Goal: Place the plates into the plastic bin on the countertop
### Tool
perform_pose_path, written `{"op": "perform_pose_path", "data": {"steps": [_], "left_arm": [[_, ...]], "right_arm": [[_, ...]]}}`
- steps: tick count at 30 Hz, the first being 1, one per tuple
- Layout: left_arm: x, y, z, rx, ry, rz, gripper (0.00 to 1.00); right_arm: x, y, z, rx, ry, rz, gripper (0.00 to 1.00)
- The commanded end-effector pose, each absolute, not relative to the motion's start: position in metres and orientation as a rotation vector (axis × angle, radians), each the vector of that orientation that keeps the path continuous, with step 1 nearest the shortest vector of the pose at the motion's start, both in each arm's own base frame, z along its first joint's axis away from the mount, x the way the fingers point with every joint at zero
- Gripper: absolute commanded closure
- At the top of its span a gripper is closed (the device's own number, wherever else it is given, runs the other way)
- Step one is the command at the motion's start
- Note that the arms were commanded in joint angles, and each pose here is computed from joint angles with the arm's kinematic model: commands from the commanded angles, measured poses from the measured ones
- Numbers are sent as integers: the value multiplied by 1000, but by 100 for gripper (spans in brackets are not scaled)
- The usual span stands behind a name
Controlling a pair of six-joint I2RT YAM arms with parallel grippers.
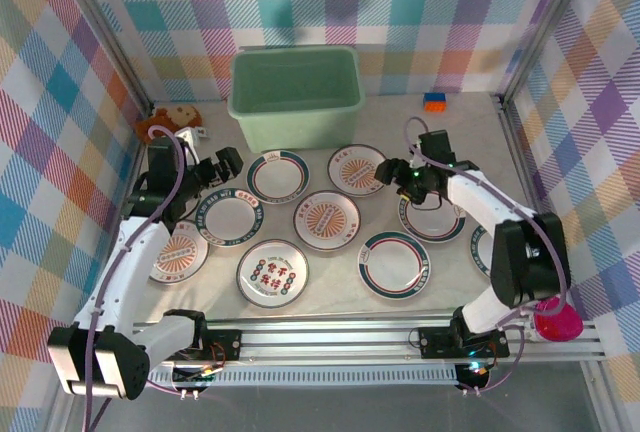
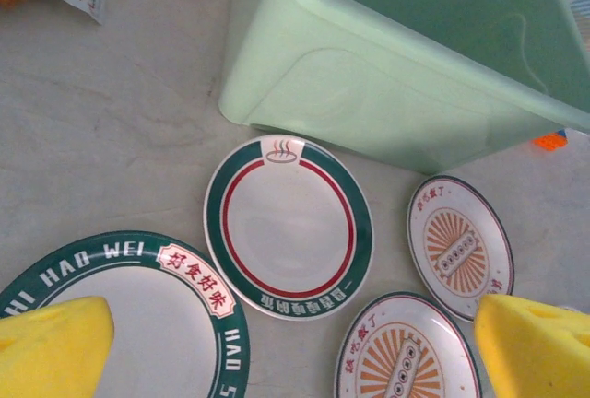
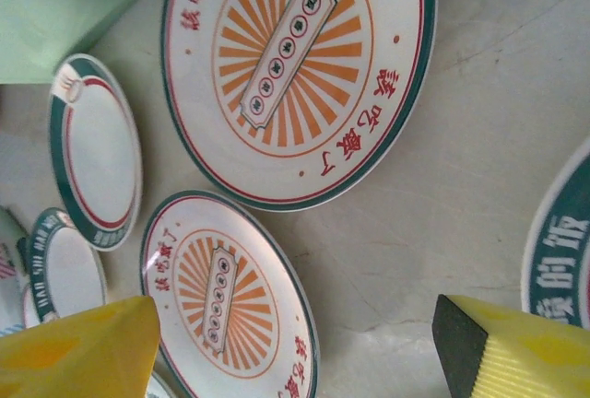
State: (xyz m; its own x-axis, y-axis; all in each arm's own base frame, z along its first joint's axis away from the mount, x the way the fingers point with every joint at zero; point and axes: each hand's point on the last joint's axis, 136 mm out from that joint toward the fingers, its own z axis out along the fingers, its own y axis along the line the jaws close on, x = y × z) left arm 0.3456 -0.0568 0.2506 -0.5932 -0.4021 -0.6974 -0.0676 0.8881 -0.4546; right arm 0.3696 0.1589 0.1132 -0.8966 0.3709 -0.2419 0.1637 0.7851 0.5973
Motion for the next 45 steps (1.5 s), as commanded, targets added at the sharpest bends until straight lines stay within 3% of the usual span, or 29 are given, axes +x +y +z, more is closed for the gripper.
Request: {"op": "perform_pose_path", "data": {"steps": [1,24,30,37,45], "left_arm": [[343,-63,265,-325,2175,-534,0],[324,-65,262,-300,2216,-536,0],[328,-62,264,-302,2233,-505,0],[338,-62,265,-297,2247,-495,0],[358,-63,265,-291,2260,-477,0]], "right_arm": [[376,155,101,524,2664,765,22],[403,179,43,618,2749,717,27],[412,182,33,655,2754,710,33],[423,183,27,711,2728,691,41],[425,183,19,726,2733,663,60]]}}
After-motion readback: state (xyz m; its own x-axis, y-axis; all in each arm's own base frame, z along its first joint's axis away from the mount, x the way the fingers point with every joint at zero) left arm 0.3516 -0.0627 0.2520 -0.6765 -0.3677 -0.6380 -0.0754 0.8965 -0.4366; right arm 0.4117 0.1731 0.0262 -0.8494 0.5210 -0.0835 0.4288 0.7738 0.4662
